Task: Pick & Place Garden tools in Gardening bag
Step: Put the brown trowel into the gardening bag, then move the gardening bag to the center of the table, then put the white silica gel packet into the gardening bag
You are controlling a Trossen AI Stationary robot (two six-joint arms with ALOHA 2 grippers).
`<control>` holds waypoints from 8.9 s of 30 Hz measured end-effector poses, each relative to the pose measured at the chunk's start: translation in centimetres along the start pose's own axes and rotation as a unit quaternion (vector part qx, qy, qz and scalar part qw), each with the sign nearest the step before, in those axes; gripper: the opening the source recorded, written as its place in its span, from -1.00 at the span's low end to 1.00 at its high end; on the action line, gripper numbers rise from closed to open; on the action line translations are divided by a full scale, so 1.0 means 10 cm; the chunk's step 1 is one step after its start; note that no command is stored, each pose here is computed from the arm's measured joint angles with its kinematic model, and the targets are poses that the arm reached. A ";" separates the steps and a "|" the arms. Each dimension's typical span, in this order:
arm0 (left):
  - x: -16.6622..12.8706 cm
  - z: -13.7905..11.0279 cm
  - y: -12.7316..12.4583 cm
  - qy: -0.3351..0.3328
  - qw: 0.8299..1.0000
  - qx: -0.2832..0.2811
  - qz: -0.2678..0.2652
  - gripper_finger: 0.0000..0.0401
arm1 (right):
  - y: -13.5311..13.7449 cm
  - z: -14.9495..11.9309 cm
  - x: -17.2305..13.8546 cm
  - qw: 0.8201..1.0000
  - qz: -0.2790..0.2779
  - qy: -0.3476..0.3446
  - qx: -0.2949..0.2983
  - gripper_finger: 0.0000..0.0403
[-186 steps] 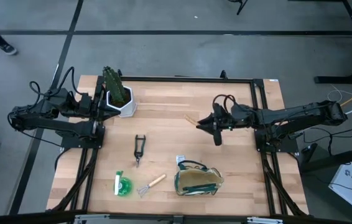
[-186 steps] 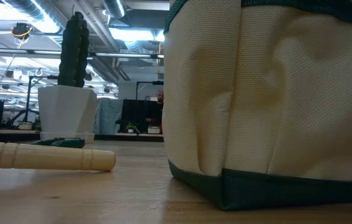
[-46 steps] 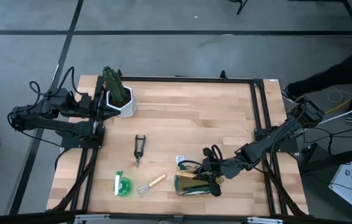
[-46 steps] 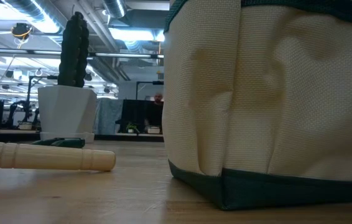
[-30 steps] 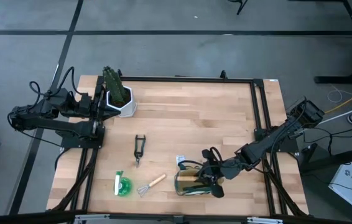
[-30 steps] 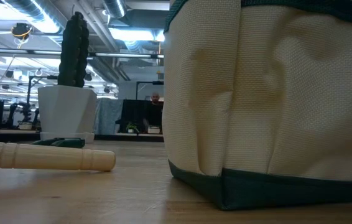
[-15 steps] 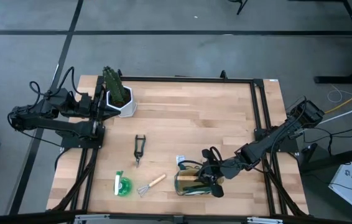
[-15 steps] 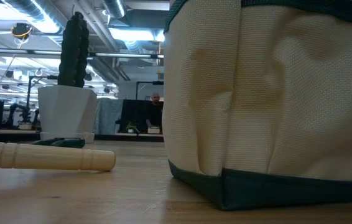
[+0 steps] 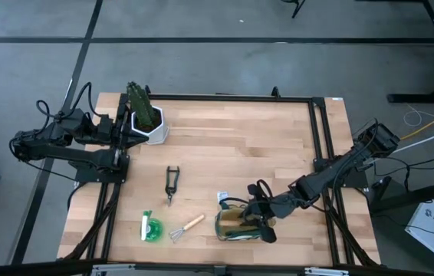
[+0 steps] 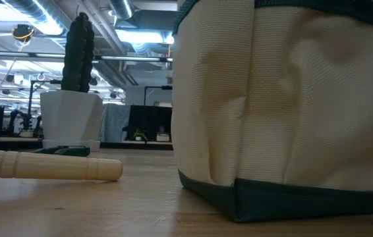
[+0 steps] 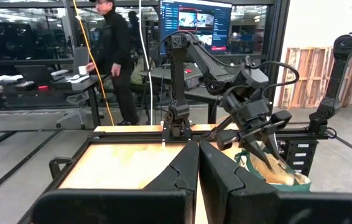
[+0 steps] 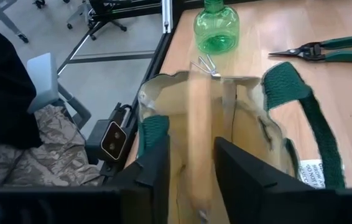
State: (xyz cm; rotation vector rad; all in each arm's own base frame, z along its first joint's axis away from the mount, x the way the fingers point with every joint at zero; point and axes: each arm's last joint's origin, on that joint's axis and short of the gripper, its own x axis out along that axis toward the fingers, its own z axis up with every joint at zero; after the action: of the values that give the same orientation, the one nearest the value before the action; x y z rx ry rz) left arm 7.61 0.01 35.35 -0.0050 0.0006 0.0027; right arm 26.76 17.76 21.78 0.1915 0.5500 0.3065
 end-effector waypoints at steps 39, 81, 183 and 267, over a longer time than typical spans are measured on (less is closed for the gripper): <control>0.00 0.00 0.00 0.000 1.000 0.000 0.000 -0.97 | 0.03 0.16 -0.02 0.992 -0.026 -0.094 -0.086 -0.20; 0.00 0.00 0.00 0.000 1.000 0.000 0.000 -0.97 | -0.43 0.37 0.03 0.986 0.104 -0.077 -0.109 -0.80; 0.00 0.00 0.00 0.000 1.000 0.000 0.000 -0.97 | -2.27 0.39 -0.44 0.965 -0.219 0.133 -0.050 -0.74; 0.00 0.00 0.00 0.000 1.000 0.000 0.000 -0.97 | -1.26 0.28 0.93 0.943 -0.105 0.256 -0.187 -0.17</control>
State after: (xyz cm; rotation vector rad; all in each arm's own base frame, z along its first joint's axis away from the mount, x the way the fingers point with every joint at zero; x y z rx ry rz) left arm 7.62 0.00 35.33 -0.0048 0.0013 0.0026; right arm 38.76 8.84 16.41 -0.3262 1.0051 0.2456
